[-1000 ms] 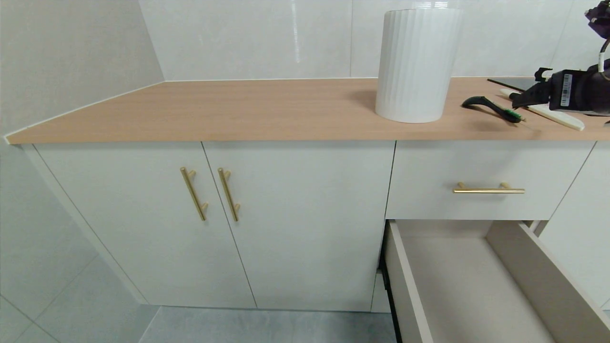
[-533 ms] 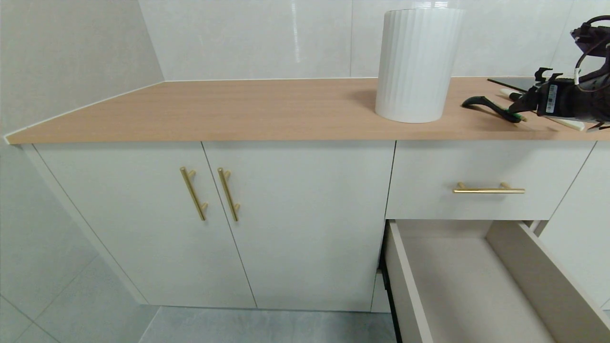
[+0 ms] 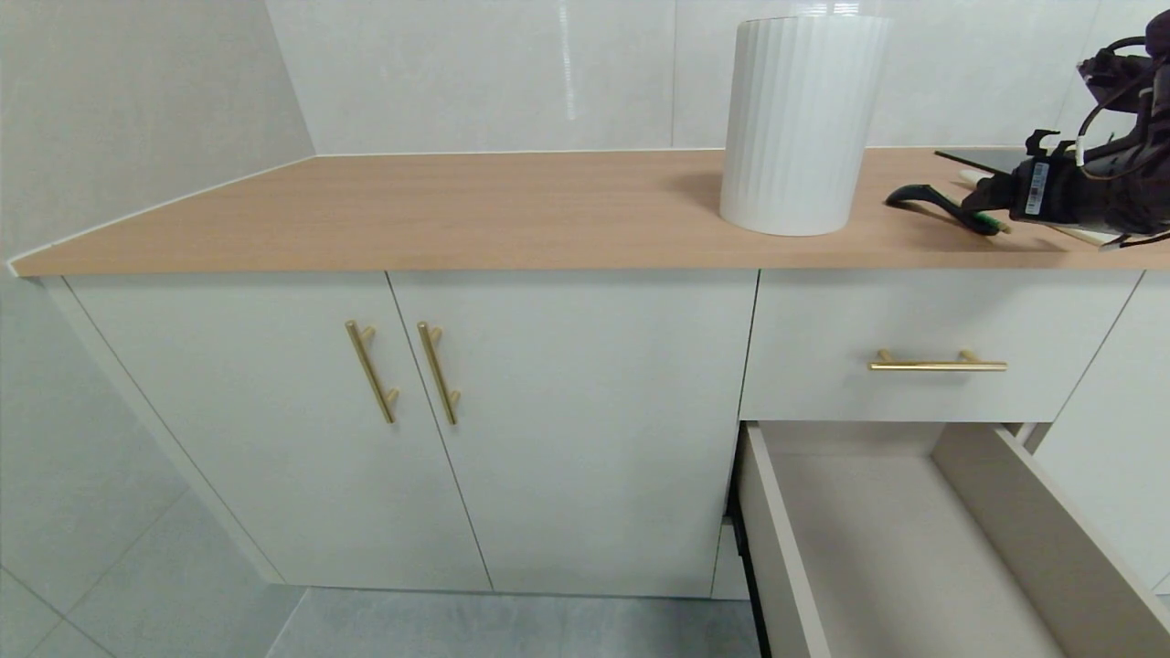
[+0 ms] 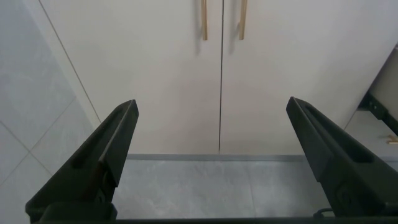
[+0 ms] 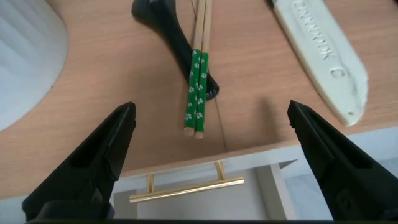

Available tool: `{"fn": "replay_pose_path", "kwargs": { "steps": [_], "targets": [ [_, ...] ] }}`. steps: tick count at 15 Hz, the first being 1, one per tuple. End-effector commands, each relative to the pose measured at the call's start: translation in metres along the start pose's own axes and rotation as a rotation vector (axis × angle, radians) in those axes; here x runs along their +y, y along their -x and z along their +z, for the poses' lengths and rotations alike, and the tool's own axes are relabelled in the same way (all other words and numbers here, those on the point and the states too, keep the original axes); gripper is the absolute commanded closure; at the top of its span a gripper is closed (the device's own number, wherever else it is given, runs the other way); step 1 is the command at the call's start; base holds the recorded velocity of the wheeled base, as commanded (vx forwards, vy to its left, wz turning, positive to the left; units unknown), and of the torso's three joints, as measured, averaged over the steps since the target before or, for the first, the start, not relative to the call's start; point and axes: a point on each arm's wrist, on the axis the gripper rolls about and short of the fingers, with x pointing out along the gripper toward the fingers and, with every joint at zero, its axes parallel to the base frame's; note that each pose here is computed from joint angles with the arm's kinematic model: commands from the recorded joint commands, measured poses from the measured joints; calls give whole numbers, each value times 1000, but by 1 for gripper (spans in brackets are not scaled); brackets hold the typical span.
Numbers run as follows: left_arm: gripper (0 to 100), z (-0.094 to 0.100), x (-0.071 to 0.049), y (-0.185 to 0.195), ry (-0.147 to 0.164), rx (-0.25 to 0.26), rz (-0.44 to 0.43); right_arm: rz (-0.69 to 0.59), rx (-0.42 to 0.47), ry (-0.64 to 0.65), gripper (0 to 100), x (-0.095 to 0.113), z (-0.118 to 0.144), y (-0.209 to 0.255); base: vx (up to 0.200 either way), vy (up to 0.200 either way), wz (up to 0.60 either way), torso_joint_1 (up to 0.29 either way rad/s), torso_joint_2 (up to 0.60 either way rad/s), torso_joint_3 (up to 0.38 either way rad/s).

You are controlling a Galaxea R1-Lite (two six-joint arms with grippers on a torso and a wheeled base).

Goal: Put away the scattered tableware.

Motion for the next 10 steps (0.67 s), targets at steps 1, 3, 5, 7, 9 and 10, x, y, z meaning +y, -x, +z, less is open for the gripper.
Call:
{"fn": "replay_pose_path", "kwargs": {
  "steps": [1, 3, 5, 7, 9, 10],
  "targets": [
    [0, 0, 0, 0, 0, 0, 0, 0, 11, 3, 0, 2, -3, -7, 0, 0, 0, 0, 0, 0],
    [0, 0, 0, 0, 0, 0, 0, 0, 17, 2, 0, 3, -5, -11, 0, 0, 0, 0, 0, 0],
    [0, 0, 0, 0, 0, 0, 0, 1, 12, -10, 0, 4, -6, -15, 0, 0, 0, 0, 0, 0],
    [0, 0, 0, 0, 0, 0, 0, -1, 15, -13, 0, 4, -7, -19, 0, 0, 0, 0, 0, 0],
    [0, 0, 0, 0, 0, 0, 0, -1, 18, -14, 100, 4, -8, -20, 0, 0, 0, 0, 0, 0],
    [0, 0, 0, 0, 0, 0, 0, -2, 20, -15, 100, 4, -8, -20, 0, 0, 0, 0, 0, 0]
  ]
}}
